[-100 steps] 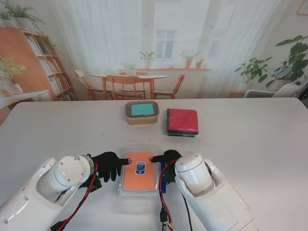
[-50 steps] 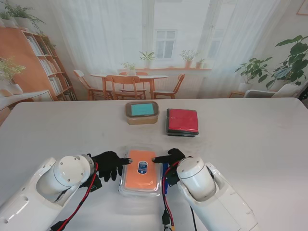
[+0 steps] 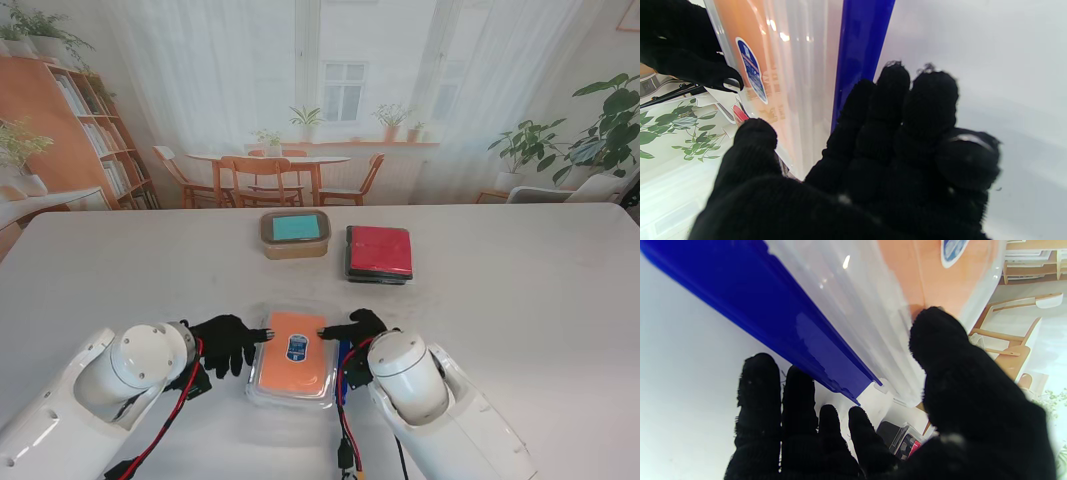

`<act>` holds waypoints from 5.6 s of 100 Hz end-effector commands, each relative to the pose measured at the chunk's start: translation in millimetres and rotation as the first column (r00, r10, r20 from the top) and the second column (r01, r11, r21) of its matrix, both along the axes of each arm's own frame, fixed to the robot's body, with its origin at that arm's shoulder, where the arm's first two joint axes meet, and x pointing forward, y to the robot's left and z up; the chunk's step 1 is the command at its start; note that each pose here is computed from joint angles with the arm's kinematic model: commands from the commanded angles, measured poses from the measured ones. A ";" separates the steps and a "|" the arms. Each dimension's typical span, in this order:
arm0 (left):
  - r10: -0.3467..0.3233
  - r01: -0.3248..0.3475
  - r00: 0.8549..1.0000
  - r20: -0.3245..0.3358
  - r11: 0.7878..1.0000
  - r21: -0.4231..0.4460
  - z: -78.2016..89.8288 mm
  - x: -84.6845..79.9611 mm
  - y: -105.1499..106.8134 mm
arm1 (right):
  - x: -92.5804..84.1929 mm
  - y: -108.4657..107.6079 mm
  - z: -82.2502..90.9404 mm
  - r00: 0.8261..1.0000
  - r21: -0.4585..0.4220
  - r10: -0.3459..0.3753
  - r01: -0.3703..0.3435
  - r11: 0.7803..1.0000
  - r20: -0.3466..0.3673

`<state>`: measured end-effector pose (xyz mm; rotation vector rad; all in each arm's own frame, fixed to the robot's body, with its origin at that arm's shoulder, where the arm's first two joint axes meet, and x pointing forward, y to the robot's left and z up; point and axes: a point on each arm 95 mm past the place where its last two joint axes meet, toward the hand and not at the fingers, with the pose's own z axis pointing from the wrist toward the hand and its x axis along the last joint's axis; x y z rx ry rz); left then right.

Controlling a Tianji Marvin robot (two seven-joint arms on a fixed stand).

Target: Pair container bodies with their lids

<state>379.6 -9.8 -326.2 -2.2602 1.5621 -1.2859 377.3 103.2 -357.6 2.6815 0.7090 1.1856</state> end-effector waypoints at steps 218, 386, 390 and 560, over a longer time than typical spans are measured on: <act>0.012 -0.012 1.000 -0.012 1.000 -0.021 -3.4 -9.1 -0.5 | -4.8 25.1 -12.8 0.974 0.144 -0.209 0.220 0.965 -0.088; -0.007 0.005 0.999 -0.033 0.999 -0.043 -3.9 -12.3 -5.7 | 9.2 10.0 -8.5 0.953 0.122 -0.298 0.303 0.945 -0.056; -0.007 0.005 0.999 -0.035 0.999 -0.045 -4.0 -12.5 -6.1 | 9.4 9.4 -8.2 0.953 0.121 -0.299 0.304 0.945 -0.053; -0.009 0.006 0.999 -0.051 0.999 -0.051 -6.0 -13.8 -8.4 | 6.4 0.3 0.2 0.946 0.159 -0.322 0.325 0.932 -0.048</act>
